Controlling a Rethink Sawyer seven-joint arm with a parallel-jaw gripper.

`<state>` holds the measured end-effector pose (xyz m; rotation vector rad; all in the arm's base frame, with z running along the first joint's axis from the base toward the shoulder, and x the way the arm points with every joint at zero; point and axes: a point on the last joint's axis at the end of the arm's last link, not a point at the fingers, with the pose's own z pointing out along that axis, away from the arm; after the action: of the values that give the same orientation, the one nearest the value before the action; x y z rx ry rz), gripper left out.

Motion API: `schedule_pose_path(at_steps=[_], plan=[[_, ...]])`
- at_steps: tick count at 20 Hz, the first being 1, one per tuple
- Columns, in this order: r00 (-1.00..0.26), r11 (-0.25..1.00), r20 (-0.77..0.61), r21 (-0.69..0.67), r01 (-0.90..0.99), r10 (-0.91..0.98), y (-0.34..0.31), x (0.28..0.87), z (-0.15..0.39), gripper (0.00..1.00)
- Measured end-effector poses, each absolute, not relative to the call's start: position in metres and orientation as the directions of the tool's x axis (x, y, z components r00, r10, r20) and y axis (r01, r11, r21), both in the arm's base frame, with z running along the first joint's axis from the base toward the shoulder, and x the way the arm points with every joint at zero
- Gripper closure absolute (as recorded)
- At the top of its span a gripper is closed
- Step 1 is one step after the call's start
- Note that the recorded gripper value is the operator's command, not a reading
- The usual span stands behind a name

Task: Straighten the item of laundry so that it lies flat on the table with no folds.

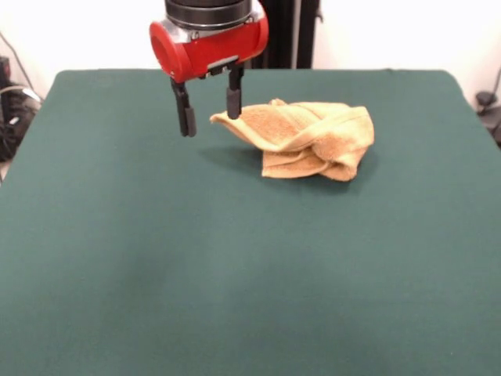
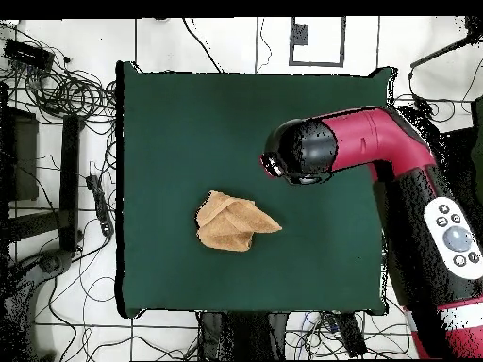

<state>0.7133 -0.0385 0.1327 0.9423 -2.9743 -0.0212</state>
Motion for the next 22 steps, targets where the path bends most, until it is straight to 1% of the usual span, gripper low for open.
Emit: schedule_pose_path(at_steps=[12,22], plan=[[-0.846,0.846,0.012,0.014,-0.533,-0.533,-0.074,0.712,0.139,0.0],[-0.846,0.846,0.008,-0.006,-0.534,-0.534,-0.076,0.715,0.148,0.0]])
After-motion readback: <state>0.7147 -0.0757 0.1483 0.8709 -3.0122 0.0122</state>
